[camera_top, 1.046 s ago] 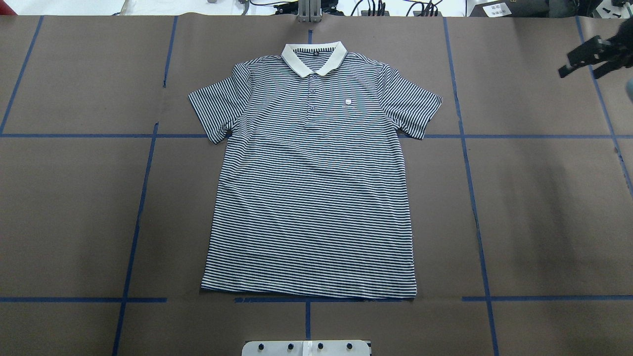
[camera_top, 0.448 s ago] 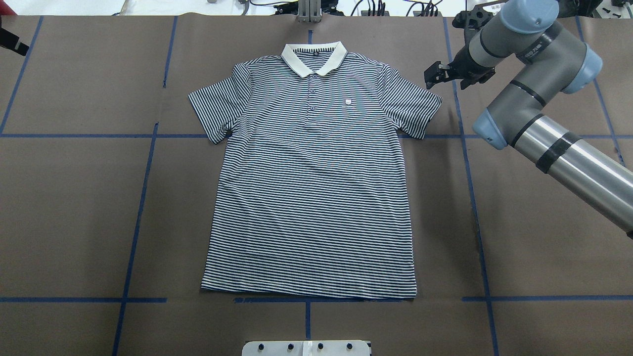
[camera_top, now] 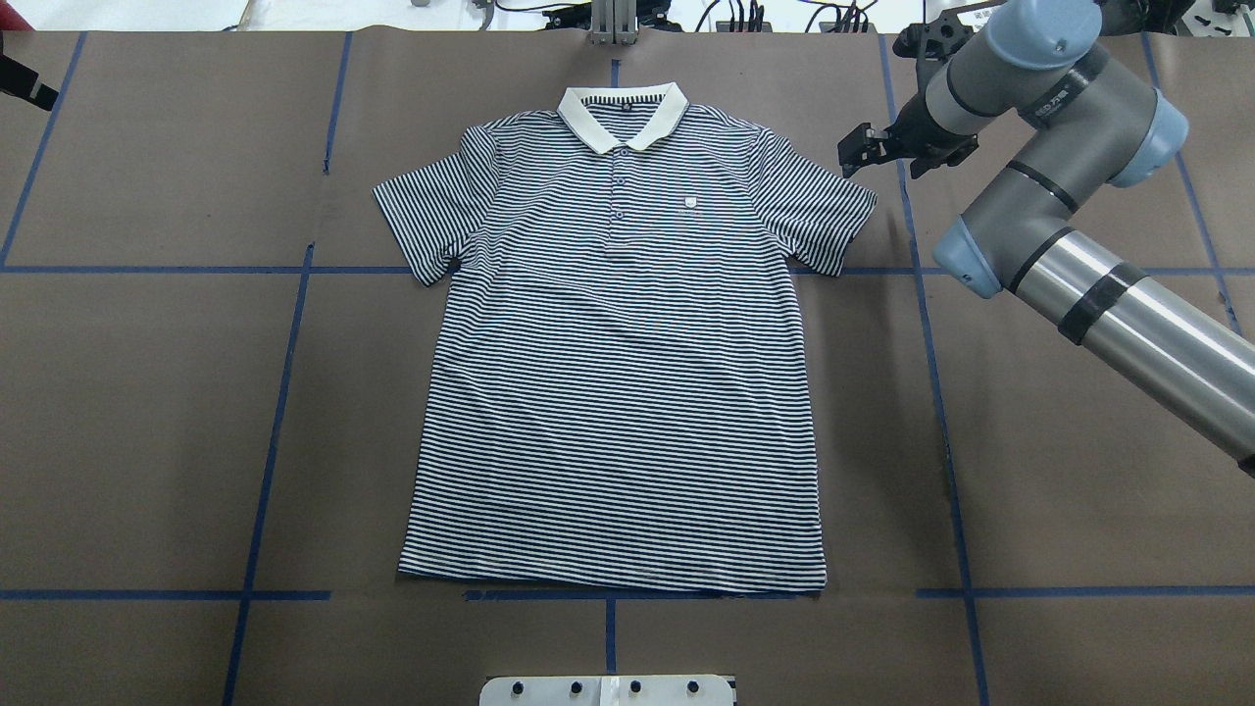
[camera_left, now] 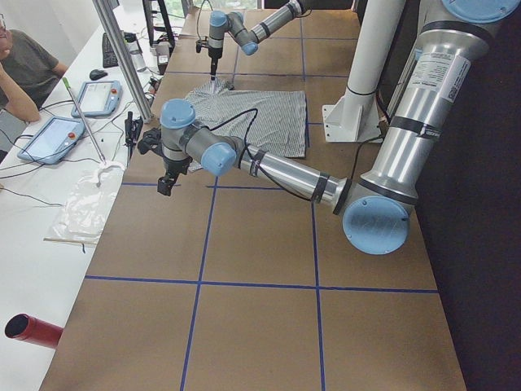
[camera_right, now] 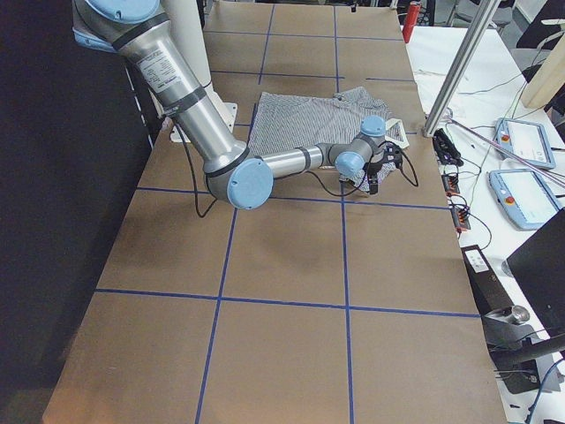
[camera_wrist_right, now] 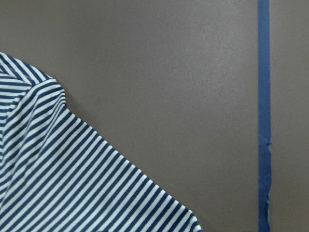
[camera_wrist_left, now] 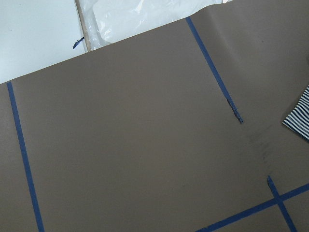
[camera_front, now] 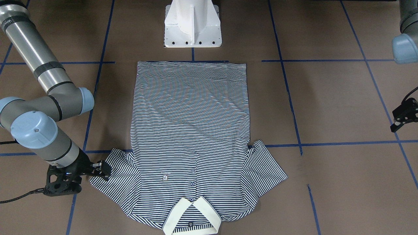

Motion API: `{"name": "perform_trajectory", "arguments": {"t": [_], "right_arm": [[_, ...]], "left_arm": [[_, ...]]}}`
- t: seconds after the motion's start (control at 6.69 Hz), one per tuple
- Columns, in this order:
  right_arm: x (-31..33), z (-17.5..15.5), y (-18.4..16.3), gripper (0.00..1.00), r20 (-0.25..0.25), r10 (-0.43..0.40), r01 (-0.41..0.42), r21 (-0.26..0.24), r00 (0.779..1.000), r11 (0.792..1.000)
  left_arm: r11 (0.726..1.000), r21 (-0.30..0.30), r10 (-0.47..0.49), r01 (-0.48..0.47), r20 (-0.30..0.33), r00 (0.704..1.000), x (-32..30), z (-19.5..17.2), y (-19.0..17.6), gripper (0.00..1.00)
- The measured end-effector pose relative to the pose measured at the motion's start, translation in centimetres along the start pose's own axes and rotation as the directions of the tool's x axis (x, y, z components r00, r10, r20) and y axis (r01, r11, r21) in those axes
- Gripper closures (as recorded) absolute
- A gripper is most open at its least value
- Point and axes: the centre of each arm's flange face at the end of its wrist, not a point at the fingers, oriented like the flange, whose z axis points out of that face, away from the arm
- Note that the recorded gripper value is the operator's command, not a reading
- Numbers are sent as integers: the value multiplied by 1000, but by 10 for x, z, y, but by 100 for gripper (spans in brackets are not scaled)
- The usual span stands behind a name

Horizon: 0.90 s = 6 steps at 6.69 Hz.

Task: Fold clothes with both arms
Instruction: 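Move the right gripper over the sleeve nearest it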

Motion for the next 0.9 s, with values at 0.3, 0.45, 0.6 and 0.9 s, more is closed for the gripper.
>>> {"name": "perform_trajectory", "arguments": {"t": [0.3, 0.45, 0.6, 0.9], "right_arm": [[1, 11, 4, 54, -17, -6, 6, -10, 1000, 1000], [-1, 12, 3, 85, -17, -9, 9, -10, 1000, 1000], [-3, 11, 1, 100, -16, -13, 13, -10, 1000, 1000], [-6, 8, -1, 100, -12, -35, 35, -7, 999, 999]], "left_arm": [[1000, -1, 1, -1, -1, 1000, 0, 0, 0, 0], [1000, -2, 2, -2, -1, 1000, 0, 0, 1, 0], [1000, -2, 4, -4, -1, 1000, -1, 1, 1, 0], [1000, -3, 4, -4, -2, 1000, 0, 0, 1, 0]]}}
